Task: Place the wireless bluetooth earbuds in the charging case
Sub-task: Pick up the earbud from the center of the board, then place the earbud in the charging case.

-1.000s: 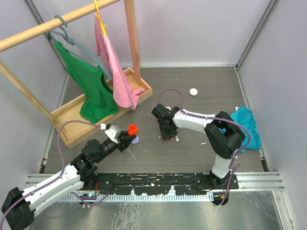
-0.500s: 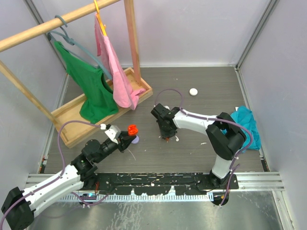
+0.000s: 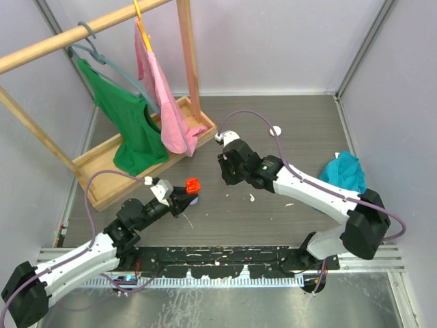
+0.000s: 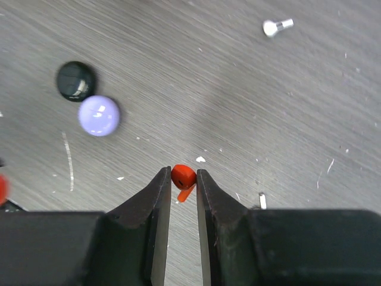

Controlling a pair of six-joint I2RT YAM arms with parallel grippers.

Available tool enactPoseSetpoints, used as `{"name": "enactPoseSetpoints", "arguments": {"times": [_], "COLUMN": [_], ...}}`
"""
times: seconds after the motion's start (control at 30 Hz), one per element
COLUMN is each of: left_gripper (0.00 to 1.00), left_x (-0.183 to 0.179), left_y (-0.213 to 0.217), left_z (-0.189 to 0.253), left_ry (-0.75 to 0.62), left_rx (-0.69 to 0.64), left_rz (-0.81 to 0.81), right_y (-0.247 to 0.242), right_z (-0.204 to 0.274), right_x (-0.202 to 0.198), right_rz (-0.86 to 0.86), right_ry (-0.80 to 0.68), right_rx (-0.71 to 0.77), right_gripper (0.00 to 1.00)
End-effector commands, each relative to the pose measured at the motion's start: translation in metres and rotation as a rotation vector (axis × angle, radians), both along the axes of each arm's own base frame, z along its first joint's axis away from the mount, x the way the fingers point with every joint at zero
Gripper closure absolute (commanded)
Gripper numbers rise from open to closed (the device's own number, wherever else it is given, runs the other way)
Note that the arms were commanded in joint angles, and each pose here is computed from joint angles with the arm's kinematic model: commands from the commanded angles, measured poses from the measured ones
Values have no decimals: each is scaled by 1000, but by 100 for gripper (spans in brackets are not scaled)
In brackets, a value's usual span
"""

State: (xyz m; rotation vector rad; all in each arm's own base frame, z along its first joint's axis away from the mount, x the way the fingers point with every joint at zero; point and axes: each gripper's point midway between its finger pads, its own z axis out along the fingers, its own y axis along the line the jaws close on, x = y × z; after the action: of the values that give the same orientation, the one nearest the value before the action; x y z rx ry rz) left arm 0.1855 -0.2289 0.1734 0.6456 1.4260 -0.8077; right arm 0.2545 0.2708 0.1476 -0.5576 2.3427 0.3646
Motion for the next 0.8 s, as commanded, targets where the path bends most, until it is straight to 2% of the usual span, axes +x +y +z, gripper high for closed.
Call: {"name": "enactPoseSetpoints", "arguments": {"times": [0.0,0.33,0.57,0.77], "left_gripper": [100,100,100,100], "left_x": [-3,-6,-10,-14], "left_y": [-7,-21,-27,-26], "left_z": [36,52,65,76], "left_ry": [-101,-135,-150,-158], "left_rx": [-89,-118,-156,-194], "left_rz": [-47,-111,-150,-166], "right_y": [21,46,59,65], "right_z": [55,124,141,142], "right_x": [1,-36,-57,-68], "right_rz": [90,256,334,383], "right_ry": [-207,-457,-557,-585], "right_rx": [118,328,444,500], "right_gripper": [79,81,81,81]}}
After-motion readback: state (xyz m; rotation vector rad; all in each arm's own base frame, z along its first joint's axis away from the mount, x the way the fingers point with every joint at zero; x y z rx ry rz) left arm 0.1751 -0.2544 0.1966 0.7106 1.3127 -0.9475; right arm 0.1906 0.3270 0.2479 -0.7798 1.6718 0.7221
